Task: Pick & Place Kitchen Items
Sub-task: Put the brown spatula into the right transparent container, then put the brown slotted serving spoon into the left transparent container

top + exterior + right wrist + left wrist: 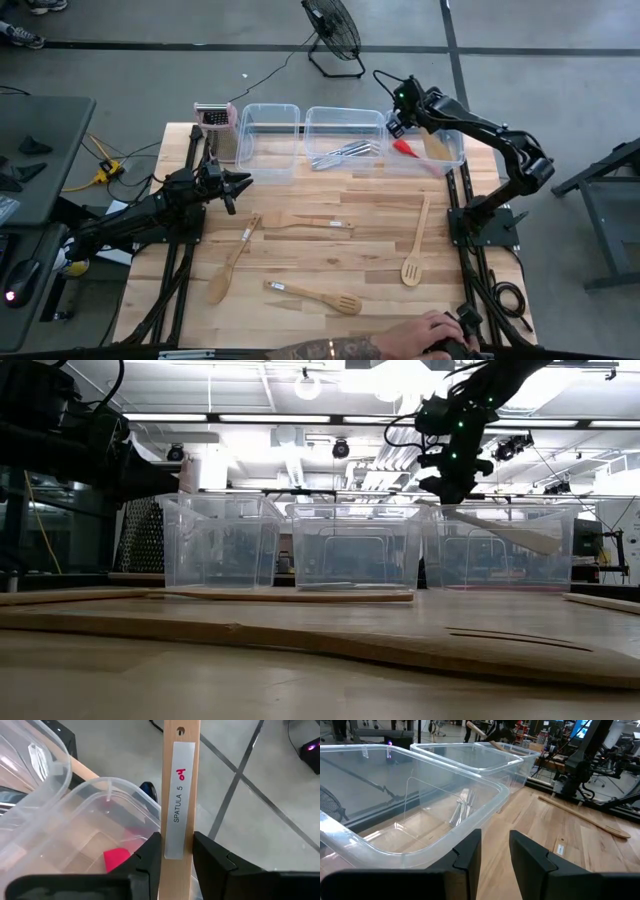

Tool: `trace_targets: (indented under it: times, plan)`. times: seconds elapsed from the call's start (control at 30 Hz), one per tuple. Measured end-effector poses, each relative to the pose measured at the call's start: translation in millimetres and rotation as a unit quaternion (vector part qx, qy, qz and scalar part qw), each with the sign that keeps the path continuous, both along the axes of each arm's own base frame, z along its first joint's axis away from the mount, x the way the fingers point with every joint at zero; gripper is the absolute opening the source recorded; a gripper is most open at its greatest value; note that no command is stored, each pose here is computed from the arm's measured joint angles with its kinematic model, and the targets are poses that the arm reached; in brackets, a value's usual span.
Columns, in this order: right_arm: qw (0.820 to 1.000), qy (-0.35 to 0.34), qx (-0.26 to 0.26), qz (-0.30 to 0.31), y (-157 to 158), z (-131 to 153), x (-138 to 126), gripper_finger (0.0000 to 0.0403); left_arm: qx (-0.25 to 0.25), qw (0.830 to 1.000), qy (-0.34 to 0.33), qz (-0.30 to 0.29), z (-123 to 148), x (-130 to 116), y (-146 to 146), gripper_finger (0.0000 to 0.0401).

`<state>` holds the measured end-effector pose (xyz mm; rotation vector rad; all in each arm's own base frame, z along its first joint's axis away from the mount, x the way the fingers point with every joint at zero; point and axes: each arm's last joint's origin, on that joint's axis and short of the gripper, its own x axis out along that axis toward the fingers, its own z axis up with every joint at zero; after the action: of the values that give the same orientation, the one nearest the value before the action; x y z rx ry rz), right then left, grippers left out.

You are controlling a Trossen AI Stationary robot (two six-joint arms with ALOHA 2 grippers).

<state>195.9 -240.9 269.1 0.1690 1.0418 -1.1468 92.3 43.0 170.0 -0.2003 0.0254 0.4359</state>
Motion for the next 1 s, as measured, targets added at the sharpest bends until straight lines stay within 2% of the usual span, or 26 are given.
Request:
trace_targets:
  times: [0.47, 1.0]
  plan:
    - [1.000, -0.002, 0.000, -0.006, 0, 0, -1, 0.0165, 0.000, 1.000, 0.000, 0.000, 0, 0, 0, 0.0101]
    - [0.996, -0.072, -0.010, -0.057, 7, 14, -6, 0.0173, 0.000, 1.000, 0.000, 0.000, 0, 0, 0, 0.0101]
